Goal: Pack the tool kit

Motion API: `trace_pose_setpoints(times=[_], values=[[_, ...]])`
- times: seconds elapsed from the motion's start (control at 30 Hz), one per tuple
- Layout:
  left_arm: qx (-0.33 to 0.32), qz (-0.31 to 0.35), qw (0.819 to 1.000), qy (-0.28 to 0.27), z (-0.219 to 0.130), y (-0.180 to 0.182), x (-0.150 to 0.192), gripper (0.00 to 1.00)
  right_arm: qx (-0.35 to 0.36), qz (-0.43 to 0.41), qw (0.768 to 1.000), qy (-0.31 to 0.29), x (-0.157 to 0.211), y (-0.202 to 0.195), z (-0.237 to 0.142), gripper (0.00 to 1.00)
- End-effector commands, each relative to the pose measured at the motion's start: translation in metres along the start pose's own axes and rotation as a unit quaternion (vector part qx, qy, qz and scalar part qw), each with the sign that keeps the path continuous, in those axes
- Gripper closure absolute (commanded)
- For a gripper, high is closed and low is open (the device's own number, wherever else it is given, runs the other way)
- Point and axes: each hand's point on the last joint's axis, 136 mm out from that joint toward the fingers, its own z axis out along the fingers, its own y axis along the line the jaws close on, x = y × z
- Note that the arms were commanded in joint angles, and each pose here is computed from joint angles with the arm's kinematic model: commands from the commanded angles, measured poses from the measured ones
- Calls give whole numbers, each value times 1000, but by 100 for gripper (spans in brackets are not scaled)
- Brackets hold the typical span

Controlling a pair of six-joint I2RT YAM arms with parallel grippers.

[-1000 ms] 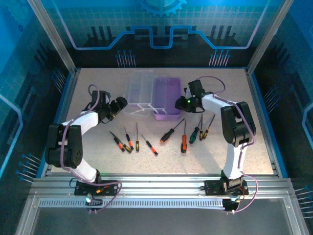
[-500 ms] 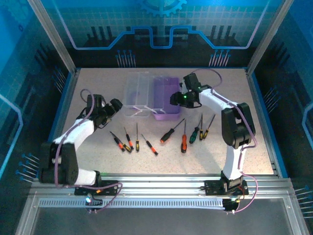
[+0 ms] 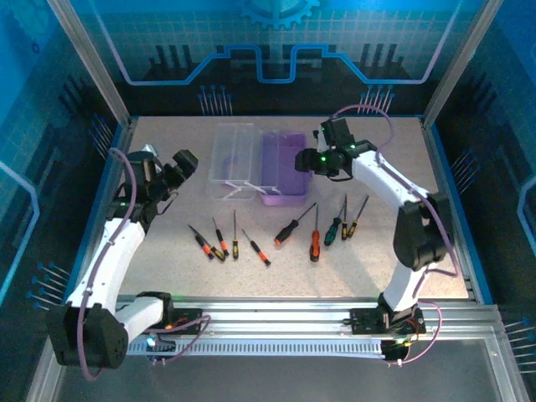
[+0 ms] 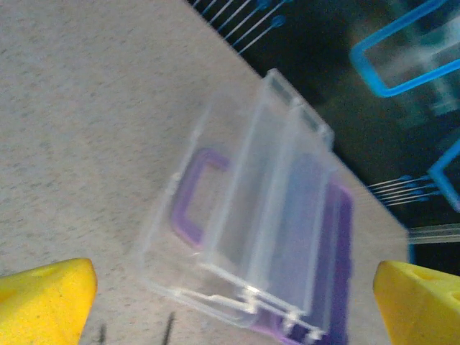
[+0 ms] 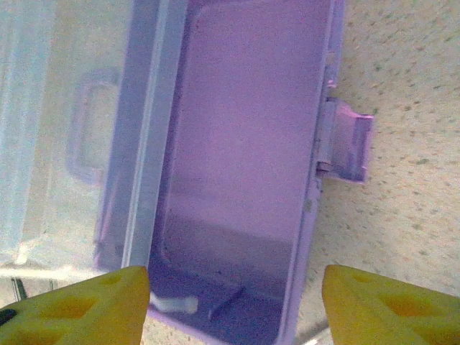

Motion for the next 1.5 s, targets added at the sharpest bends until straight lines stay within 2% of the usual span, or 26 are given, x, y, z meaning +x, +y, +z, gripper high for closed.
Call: trace_pose_setpoints(times=[0.0,0.07,0.17,0.33,0.47,0.6,0.7,1.0,1.23,1.47], values=[[64,-29,998,-5,-18,-37,-13,1,34,-12,999,0,25,-7,-23,29],[81,-50,995,-18,-20,-46,-21,1,55,0,998,-5,39,-17,-30,24],[123,-75,989,-34,-19,-64,-33,0,70,7,998,3,62,-28,-38,24],[200,-81,976,7,0,-91,-23,1,108,-1,994,16,91,-50,-55,32],[208,-30,977,44,14,-99,2,1,128,-20,991,26,108,-57,-66,34],[209,-13,975,80,22,-103,28,1,146,-28,989,26,114,-61,-75,39],[216,4,971,106,25,-109,52,1,141,-23,989,36,121,-55,-76,47],[229,49,959,161,19,-132,103,1,159,-33,984,73,157,-30,-58,56],[233,61,951,196,16,-139,130,1,191,-10,977,98,198,-39,-47,57],[228,80,947,211,15,-141,144,1,153,-14,982,110,212,-27,-38,57]])
